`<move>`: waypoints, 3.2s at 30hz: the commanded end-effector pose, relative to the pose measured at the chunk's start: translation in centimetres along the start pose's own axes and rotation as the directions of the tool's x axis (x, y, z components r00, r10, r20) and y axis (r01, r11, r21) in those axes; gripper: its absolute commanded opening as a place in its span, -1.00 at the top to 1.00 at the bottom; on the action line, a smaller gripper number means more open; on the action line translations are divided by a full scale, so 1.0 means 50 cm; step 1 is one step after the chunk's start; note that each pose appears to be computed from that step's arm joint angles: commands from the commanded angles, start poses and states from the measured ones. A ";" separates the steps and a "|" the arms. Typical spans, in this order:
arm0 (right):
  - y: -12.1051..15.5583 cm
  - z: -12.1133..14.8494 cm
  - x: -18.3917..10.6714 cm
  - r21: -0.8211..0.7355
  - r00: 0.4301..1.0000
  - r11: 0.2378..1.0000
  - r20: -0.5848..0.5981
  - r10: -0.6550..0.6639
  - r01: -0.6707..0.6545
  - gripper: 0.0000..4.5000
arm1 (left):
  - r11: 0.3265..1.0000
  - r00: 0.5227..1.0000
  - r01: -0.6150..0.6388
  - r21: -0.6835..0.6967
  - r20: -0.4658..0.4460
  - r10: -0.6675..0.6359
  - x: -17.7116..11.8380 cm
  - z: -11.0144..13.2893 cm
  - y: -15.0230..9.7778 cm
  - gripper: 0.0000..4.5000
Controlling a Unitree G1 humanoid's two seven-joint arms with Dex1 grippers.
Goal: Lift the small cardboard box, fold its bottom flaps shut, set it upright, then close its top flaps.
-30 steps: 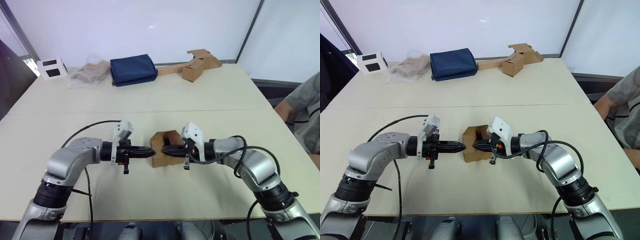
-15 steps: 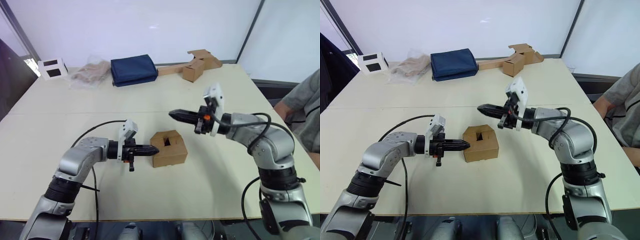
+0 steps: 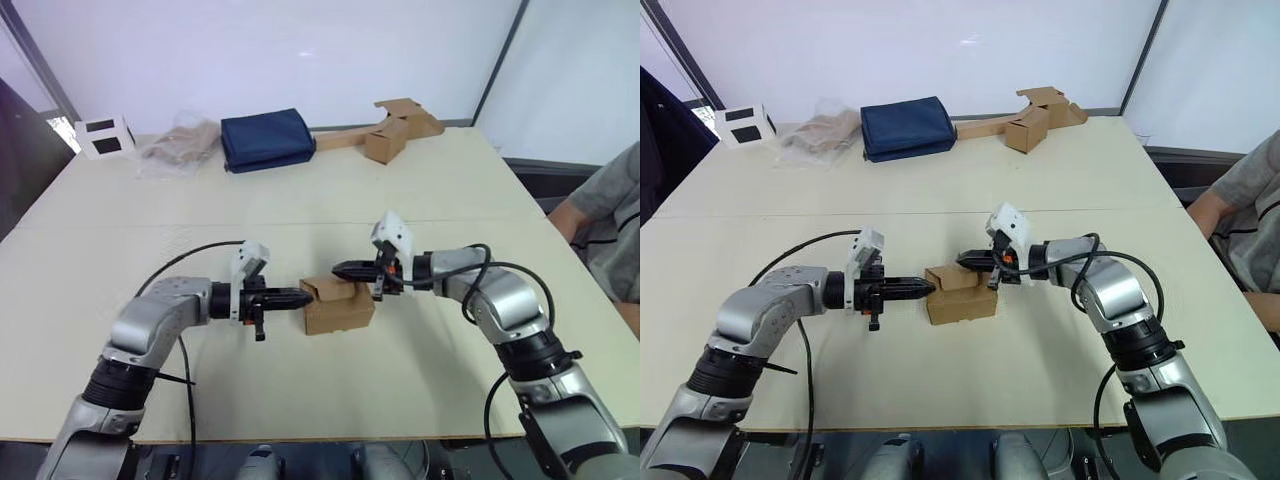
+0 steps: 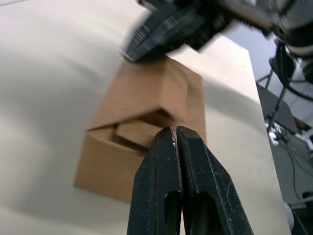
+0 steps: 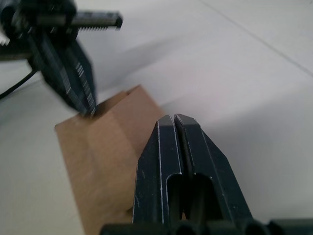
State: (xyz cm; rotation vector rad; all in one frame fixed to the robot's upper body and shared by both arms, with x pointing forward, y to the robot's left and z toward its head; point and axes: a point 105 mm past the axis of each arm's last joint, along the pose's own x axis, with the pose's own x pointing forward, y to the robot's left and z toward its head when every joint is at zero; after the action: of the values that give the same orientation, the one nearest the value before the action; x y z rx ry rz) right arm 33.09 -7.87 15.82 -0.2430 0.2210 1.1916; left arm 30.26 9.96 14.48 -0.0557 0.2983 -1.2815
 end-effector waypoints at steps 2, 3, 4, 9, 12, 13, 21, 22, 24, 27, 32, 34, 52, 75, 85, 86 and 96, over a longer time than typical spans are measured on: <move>0.004 0.018 -0.013 -0.031 0.999 0.999 0.031 -0.013 0.014 1.00 | 0.998 0.997 -0.038 0.052 0.063 0.035 -0.018 0.050 0.010 0.96; 0.004 0.018 -0.013 -0.031 0.999 0.999 0.033 -0.019 0.020 1.00 | 0.997 0.997 -0.048 0.060 0.064 0.044 -0.014 0.053 0.015 0.96; 0.002 0.017 -0.012 -0.033 0.999 0.999 0.036 -0.024 0.026 1.00 | 0.996 0.996 -0.060 0.068 0.063 0.055 -0.008 0.055 0.022 0.96; 0.002 0.021 -0.009 -0.043 0.998 0.998 0.049 -0.038 0.041 1.00 | 0.993 0.994 -0.090 0.081 0.069 0.084 0.030 0.054 0.049 0.96; 0.002 0.031 -0.017 -0.057 0.997 0.997 0.066 -0.049 0.053 1.00 | 0.993 0.995 -0.086 0.086 0.053 0.082 0.040 0.043 0.054 0.96; 0.005 0.039 -0.022 -0.060 0.996 0.997 0.076 -0.048 0.052 1.00 | 0.993 0.996 -0.080 0.086 0.048 0.076 0.042 0.040 0.053 0.96; 0.077 0.033 -0.042 -0.110 0.998 0.993 0.040 0.044 -0.039 1.00 | 0.996 0.997 -0.064 0.069 0.057 0.060 0.046 0.039 0.046 0.96; 0.083 0.024 -0.040 -0.116 0.999 0.992 0.017 0.048 -0.045 1.00 | 0.996 0.996 -0.062 0.066 0.063 0.058 0.047 0.041 0.045 0.96; 0.089 0.016 -0.037 -0.117 0.999 0.992 0.003 0.050 -0.049 1.00 | 0.997 0.996 -0.056 0.062 0.071 0.052 0.048 0.045 0.041 0.96; 0.090 0.008 -0.028 -0.117 0.999 0.992 -0.012 0.052 -0.053 1.00 | 0.997 0.996 -0.050 0.061 0.073 0.046 0.049 0.049 0.037 0.96; 0.084 -0.019 -0.014 -0.129 0.997 0.990 -0.062 0.043 -0.051 1.00 | 0.997 0.996 -0.045 0.061 0.075 0.040 0.048 0.055 0.032 0.96; 0.078 -0.030 -0.011 -0.135 0.996 0.990 -0.082 0.032 -0.043 1.00 | 0.997 0.996 -0.044 0.060 0.075 0.040 0.047 0.055 0.031 0.96; 0.050 -0.045 0.002 -0.090 0.996 0.996 -0.088 -0.011 0.003 1.00 | 0.996 0.998 -0.036 0.077 0.058 0.032 0.055 0.050 0.025 0.96; 0.062 -0.018 -0.032 -0.053 0.997 0.998 -0.071 0.032 -0.035 1.00 | 0.975 0.998 -0.001 0.224 -0.063 0.016 0.066 0.028 0.017 0.96; 0.039 0.016 -0.066 -0.011 1.000 1.000 -0.001 -0.020 0.020 1.00 | 0.964 0.998 -0.009 0.265 -0.051 0.024 0.061 0.043 0.017 0.96; 0.034 0.019 -0.067 -0.010 0.999 0.999 0.007 -0.031 0.032 1.00 | 0.969 1.000 -0.010 0.246 -0.016 0.014 0.060 0.058 0.014 0.96; 0.020 0.032 -0.046 -0.037 0.997 0.998 0.041 -0.058 0.059 1.00 | 0.950 1.000 -0.015 0.312 0.014 0.011 0.065 0.101 -0.004 0.96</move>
State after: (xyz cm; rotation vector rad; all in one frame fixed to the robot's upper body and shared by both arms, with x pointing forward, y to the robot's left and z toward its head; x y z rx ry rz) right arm 31.37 -9.63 16.87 -0.2317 0.2084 1.1279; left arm 32.30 6.50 17.72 0.1409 0.1286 -1.2975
